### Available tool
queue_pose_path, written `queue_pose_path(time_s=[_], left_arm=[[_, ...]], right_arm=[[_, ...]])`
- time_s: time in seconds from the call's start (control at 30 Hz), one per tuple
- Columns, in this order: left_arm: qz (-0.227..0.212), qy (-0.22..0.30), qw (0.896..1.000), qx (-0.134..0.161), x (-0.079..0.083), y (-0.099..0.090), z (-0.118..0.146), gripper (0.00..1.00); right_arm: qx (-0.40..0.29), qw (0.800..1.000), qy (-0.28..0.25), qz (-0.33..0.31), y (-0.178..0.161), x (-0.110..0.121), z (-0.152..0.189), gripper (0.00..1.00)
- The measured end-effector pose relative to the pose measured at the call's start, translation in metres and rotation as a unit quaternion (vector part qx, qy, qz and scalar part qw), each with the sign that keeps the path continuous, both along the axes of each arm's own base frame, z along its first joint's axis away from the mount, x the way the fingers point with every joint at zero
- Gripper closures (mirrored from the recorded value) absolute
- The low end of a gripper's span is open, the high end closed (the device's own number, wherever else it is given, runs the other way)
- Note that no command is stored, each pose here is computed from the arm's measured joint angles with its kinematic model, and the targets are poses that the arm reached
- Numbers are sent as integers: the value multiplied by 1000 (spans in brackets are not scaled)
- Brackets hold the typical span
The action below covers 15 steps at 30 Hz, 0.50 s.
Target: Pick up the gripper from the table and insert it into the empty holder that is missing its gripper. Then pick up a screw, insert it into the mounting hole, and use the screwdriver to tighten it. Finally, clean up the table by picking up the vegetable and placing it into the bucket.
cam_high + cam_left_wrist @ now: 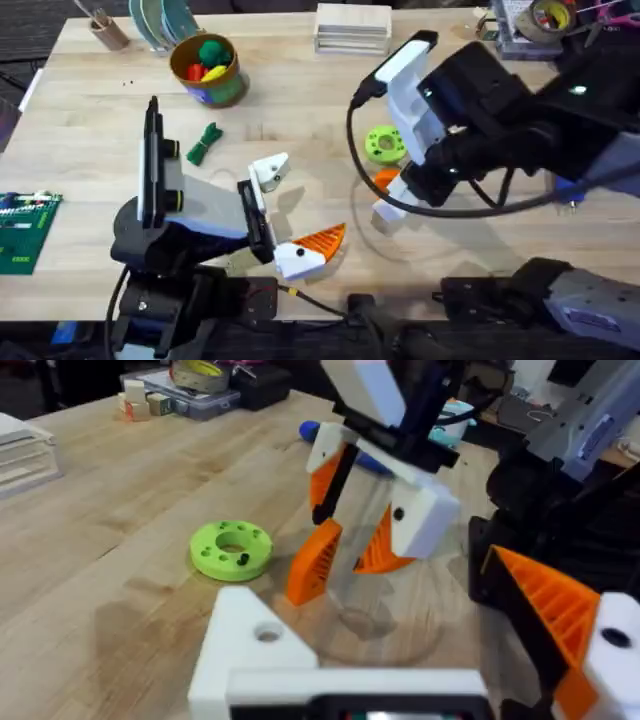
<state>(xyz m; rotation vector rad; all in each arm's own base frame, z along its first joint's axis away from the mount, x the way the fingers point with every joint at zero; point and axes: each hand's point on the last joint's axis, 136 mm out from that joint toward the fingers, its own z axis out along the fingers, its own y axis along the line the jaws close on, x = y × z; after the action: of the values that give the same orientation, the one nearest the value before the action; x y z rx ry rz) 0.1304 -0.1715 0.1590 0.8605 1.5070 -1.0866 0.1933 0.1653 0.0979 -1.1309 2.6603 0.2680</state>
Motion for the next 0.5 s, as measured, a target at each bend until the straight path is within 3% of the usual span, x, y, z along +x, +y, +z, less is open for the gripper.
queue_pose_path(time_s=[0.13, 0.3, 0.5], left_arm=[[0, 0, 1000, 0, 0, 0, 0, 7], [0, 0, 1000, 0, 0, 0, 0, 7], [0, 0, 1000, 0, 0, 0, 0, 8]], right_arm=[[-10, 1000, -6, -2, 1, 9, -7, 112], [-7, 1000, -18, -4, 5, 16, -8, 154], [-10, 1000, -19, -5, 7, 21, -13, 441]])
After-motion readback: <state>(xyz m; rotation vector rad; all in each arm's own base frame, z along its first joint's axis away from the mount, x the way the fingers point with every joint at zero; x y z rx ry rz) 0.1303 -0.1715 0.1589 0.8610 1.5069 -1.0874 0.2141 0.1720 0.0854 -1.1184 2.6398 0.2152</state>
